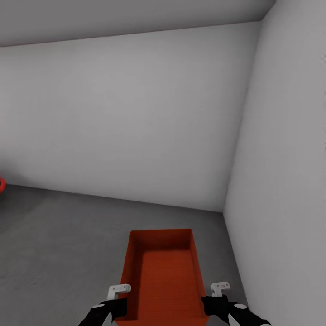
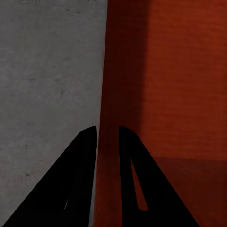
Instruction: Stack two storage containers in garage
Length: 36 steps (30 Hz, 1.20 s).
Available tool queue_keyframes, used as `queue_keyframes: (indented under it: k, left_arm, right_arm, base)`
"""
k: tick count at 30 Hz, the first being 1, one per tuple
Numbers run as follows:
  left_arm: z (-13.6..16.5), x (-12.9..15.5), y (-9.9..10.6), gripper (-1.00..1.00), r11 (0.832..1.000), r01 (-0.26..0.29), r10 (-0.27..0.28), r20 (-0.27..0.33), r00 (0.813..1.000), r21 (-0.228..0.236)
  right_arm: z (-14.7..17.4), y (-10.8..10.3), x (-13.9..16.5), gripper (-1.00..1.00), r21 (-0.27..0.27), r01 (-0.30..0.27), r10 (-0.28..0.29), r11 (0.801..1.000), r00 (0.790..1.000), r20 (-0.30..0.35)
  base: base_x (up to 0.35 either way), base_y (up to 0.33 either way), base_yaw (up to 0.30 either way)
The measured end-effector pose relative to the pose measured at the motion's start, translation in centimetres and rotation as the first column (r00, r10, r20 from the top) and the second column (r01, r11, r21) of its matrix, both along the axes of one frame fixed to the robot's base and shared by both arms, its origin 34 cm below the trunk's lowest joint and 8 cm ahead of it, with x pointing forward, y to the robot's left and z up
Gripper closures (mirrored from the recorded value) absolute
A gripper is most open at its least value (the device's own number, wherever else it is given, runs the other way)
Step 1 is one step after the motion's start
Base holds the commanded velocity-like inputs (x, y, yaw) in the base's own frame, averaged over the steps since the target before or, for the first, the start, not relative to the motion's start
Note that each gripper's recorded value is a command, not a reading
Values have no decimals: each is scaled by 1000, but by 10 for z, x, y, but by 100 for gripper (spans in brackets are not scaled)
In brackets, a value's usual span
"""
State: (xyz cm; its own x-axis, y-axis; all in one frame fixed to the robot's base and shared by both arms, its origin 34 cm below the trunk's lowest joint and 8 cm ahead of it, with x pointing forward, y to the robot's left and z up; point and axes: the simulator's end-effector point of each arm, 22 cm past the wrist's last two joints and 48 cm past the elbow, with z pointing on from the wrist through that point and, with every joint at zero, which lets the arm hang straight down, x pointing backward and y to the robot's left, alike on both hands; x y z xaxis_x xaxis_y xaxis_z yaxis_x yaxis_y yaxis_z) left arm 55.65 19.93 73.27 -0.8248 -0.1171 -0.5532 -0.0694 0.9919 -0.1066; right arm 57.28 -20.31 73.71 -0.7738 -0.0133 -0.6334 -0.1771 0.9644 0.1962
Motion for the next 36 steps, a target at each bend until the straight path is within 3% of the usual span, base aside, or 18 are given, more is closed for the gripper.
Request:
queue_keyframes:
  k: [18, 36]
  left_arm:
    - [-1, -1, 0, 100, 1000, 0, 0, -7, 1000, 0]
    - [-2, -2, 0, 100, 1000, 0, 0, -9, 1000, 0]
  right_arm:
    - [-1, 0, -1, 100, 0, 0, 0, 1000, 1000, -7]
    - [-2, 0, -2, 100, 0, 0, 0, 1000, 1000, -9]
  base:
    - [294, 109, -288]
    - [303, 83, 21]
